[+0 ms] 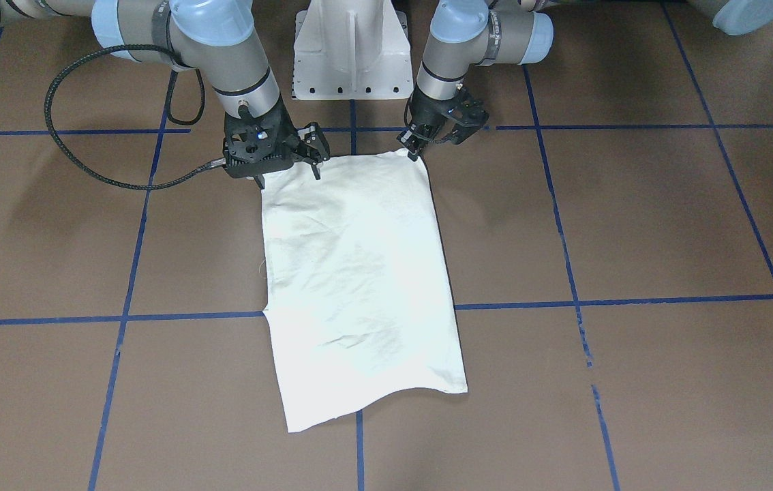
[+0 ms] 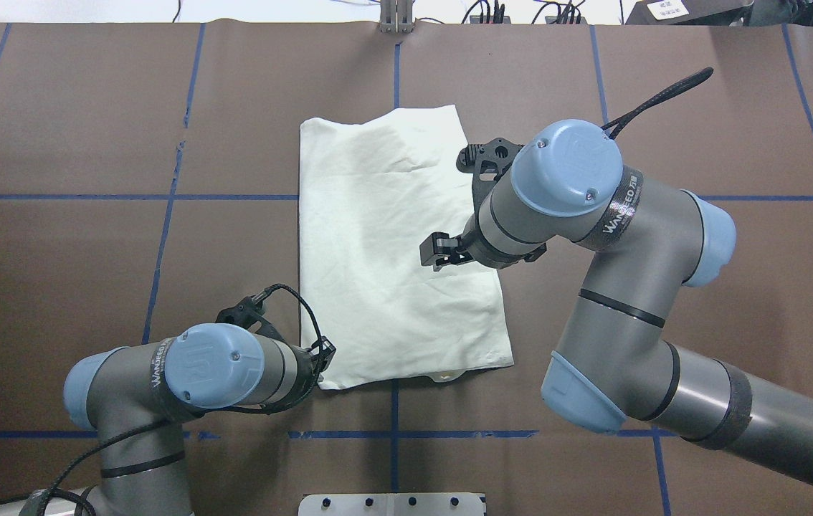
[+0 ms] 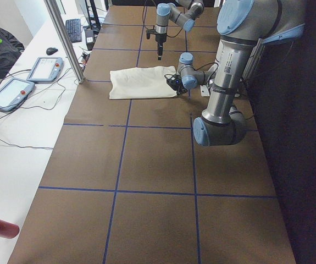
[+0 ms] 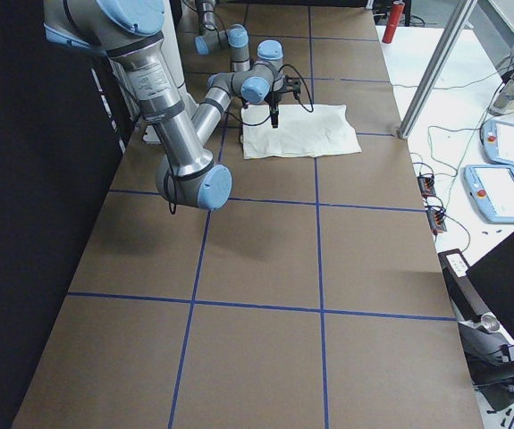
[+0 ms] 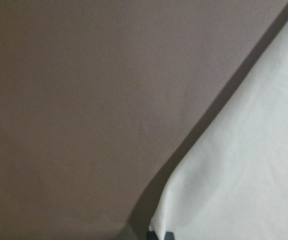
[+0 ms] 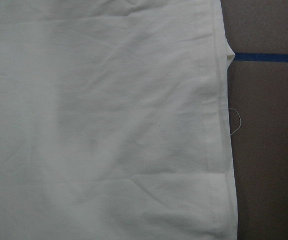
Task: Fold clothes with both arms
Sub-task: 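Grasp the near shirt corners with both grippers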
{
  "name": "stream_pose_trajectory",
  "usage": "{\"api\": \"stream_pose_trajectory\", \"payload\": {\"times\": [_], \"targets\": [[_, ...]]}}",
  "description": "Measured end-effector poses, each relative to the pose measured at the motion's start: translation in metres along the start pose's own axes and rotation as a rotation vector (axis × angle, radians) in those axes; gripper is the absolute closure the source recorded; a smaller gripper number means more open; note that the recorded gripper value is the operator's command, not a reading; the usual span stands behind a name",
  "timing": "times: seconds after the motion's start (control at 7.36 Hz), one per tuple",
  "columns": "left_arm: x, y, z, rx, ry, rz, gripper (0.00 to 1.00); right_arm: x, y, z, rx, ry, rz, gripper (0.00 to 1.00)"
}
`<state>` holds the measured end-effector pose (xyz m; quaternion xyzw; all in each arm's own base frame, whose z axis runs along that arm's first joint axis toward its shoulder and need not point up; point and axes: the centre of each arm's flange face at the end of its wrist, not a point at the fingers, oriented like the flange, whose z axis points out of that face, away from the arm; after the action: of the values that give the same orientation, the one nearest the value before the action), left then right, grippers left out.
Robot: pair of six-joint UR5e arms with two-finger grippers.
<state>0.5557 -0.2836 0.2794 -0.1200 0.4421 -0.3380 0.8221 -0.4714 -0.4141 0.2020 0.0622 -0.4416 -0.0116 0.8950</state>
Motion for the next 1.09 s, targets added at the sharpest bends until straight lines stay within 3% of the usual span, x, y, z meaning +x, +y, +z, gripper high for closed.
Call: {"api": "stream_pose_trajectory", "payload": {"times": [0.27, 0.54, 0.82, 1.09], "targets": [[0.001, 0.003, -0.016, -0.002, 0.001, 0.045, 1.0, -0.003, 0.006, 0.004, -0.01, 0.001, 0.057, 0.0], [0.002, 0.005, -0.035, 0.002, -0.01, 0.089, 1.0, -0.018, 0.033, 0.02, -0.04, 0.006, 0.256, 0.0], [0.003, 0.005, -0.04, 0.003, -0.012, 0.108, 1.0, -0.03, 0.061, 0.039, -0.016, 0.032, 0.446, 0.0], [0.002, 0.006, -0.04, 0.004, -0.013, 0.112, 1.0, -0.028, 0.093, 0.069, 0.027, 0.083, 0.56, 0.0]]}}
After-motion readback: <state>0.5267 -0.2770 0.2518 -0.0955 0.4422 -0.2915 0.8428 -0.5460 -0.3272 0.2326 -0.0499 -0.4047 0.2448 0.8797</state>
